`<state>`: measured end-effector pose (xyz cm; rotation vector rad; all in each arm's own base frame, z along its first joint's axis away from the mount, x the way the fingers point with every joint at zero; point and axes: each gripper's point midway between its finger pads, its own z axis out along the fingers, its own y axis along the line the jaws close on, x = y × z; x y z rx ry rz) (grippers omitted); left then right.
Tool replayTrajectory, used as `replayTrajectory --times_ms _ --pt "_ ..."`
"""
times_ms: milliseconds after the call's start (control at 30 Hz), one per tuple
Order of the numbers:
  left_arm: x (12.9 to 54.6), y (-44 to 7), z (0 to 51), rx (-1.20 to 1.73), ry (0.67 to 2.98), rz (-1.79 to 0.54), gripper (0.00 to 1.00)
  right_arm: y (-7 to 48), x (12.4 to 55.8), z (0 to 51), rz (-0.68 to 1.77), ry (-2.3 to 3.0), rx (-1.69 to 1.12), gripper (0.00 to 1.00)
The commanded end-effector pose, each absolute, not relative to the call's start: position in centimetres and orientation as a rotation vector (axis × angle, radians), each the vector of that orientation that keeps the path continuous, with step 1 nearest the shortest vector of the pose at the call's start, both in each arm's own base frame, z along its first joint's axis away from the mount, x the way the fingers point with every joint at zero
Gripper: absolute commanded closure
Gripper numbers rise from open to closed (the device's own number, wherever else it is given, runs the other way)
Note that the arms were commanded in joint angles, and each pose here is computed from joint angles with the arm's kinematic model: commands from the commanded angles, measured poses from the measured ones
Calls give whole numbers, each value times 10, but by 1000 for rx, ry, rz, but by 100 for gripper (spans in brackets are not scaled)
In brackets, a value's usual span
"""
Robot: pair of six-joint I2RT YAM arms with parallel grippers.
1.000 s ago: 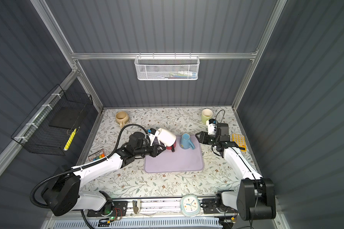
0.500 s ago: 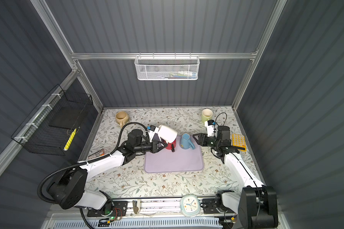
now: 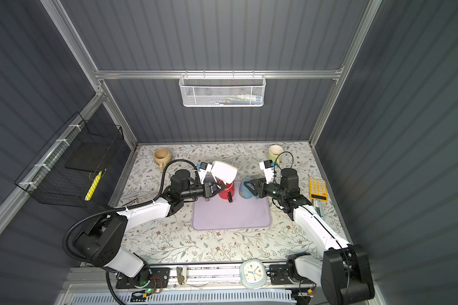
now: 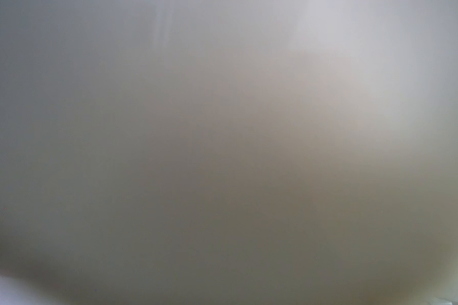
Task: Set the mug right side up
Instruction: 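Close the right gripper on the white mug held by the left gripper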
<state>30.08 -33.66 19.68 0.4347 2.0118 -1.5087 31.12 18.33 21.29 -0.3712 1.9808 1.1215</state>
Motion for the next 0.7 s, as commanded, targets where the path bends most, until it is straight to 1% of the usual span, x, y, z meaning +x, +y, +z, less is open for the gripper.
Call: replayTrajectory --times_ms 0,200,667 --pt "305 -343 243 498 1829 -1574 95 195 307 235 1171 1863 -463 46" --pt "304 -344 247 510 1824 -1587 96 218 306 242 1231 1824 -563 46" --pt "304 -348 248 521 1824 -1622 96 255 315 257 1325 1731 -640 46"
